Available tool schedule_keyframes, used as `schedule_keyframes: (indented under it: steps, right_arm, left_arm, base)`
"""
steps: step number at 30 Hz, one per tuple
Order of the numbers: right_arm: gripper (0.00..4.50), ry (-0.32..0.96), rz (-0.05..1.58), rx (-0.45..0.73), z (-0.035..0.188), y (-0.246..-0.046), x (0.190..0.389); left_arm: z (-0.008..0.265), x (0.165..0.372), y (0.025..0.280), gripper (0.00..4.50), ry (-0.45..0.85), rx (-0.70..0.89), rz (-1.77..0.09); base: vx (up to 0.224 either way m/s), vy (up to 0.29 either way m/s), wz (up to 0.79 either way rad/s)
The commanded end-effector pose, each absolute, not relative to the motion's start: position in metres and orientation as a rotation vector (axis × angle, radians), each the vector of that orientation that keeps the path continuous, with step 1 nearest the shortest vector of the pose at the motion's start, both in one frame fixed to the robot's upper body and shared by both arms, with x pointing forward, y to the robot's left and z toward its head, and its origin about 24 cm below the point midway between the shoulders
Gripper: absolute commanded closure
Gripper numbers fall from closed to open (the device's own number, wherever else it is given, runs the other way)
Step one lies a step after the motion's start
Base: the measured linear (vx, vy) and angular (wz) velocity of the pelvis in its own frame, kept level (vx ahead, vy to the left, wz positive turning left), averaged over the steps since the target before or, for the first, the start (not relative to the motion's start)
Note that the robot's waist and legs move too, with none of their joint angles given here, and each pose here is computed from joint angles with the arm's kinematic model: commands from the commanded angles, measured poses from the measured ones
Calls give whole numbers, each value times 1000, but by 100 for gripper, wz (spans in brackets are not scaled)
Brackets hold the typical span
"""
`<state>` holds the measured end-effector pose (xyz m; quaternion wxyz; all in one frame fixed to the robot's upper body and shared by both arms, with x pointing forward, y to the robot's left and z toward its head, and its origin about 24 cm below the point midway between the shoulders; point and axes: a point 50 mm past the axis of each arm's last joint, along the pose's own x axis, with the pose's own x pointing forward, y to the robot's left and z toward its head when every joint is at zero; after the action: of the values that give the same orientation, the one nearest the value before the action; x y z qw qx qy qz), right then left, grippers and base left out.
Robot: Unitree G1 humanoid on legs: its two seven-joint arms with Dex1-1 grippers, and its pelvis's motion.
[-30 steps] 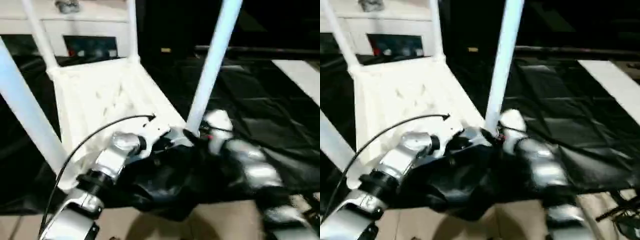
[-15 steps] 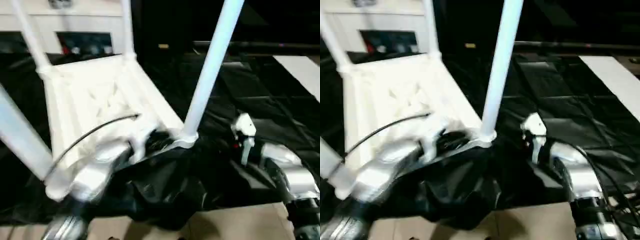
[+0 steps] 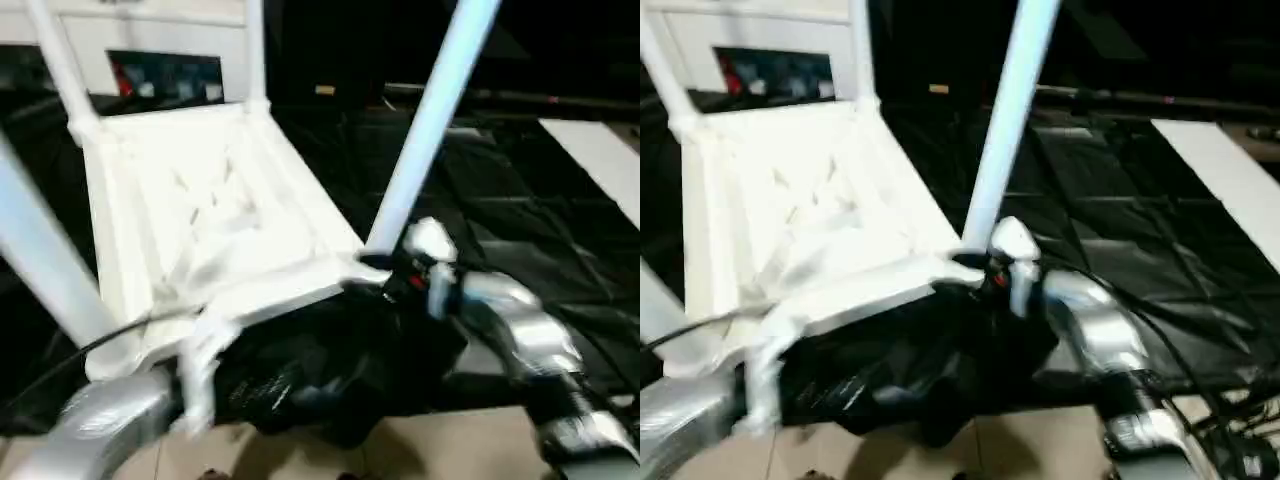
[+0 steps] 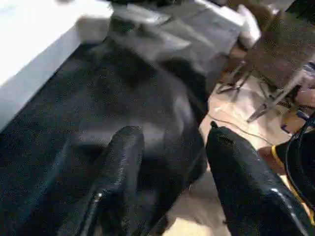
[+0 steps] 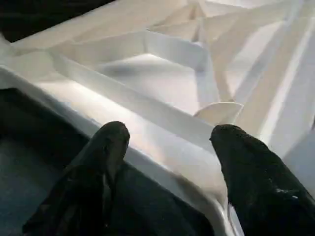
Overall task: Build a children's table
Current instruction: Rotate leg to tighten
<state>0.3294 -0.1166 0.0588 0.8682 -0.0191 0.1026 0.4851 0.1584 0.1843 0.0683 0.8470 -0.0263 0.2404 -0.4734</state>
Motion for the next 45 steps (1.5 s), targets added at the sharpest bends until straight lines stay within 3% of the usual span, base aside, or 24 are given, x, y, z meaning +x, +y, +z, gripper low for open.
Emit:
schedule_keyframes:
  steps: [1,5,8,14,18,21,24,29,34,36,40,45]
  right_arm:
    - [139,220,820,-71,58,-137,344]
    - [139,226,672,-76,57,-144,355]
    - [139,240,575,-93,54,-151,360]
    - [139,238,431,-98,48,-163,364]
    - [139,225,436,-60,41,-158,357]
    - [139,223,444,-58,39,-157,355]
    - [139,213,466,-63,27,-151,341]
    - [139,157,468,-63,34,-153,338]
    - [139,95,463,-50,46,-173,333]
    - [139,92,399,-72,47,-192,333]
    - [139,54,339,-54,54,-202,333]
    - [139,-1,283,-17,62,-213,332]
  left_arm:
    - [77,148,197,177,527,-37,-959]
    - [88,128,236,134,624,20,-856]
    - [97,126,247,114,635,37,-832]
    - [126,152,262,70,447,109,-748]
    - [133,177,249,32,291,120,-764]
    - [133,181,244,23,268,113,-778]
    - [126,201,219,5,172,60,-810]
    - [122,205,208,5,153,13,-845]
    - [116,213,206,5,138,40,-794]
    - [113,224,202,5,102,55,-661]
    - [106,236,202,5,47,62,-459]
    - [99,227,200,5,-7,42,-329]
  base:
    - [0,0,0]
    - [0,0,0]
    - [0,0,0]
    - [0,0,0]
    - [0,0,0]
    - [0,0,0]
    - [0,0,0]
    - [0,0,0]
    - [0,0,0]
    - [0,0,0]
    - [0,0,0]
    - [0,0,0]
